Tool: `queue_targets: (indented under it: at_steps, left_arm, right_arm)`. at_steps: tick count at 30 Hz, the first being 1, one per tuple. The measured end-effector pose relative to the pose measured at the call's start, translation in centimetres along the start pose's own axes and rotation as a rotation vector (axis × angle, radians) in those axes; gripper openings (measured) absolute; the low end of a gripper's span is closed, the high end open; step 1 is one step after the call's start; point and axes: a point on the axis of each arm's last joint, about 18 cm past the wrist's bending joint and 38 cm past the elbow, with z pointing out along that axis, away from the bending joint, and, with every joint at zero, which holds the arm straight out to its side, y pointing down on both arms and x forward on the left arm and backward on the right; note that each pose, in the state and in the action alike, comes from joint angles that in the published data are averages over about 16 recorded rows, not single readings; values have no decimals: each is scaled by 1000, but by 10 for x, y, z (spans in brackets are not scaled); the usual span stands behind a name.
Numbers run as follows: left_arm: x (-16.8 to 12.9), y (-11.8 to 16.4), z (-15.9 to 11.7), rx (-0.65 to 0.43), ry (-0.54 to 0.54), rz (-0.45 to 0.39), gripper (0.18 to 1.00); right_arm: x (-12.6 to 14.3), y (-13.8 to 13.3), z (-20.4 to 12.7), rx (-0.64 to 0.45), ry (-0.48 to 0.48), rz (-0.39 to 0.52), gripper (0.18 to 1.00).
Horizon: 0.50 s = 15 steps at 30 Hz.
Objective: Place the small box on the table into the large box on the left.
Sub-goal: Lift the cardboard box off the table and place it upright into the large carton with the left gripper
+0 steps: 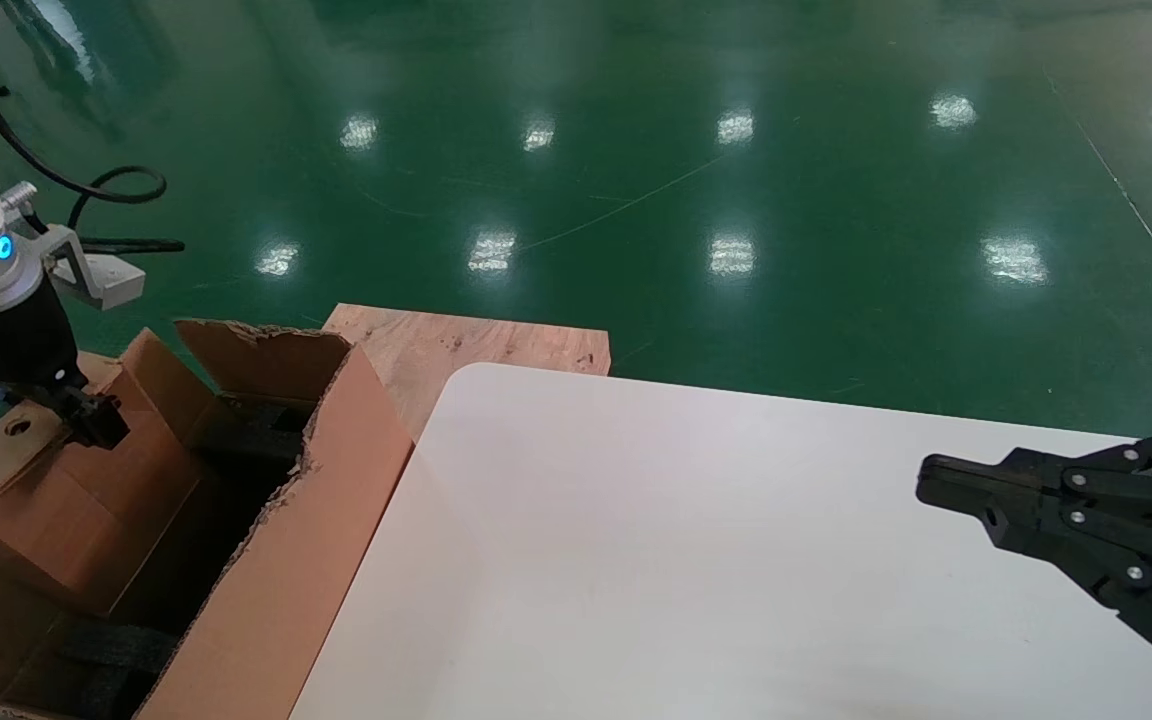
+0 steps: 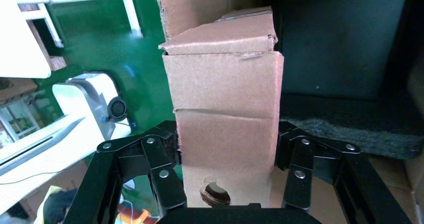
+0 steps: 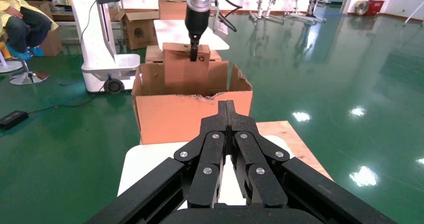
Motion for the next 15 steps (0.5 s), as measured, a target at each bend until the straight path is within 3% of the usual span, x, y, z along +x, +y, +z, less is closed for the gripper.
queue_targets:
  at_steps: [15]
  left_arm:
    - [7,3,22,-28,-18,-18,222]
  right_arm:
    - [0,0,0,0,0,0,191]
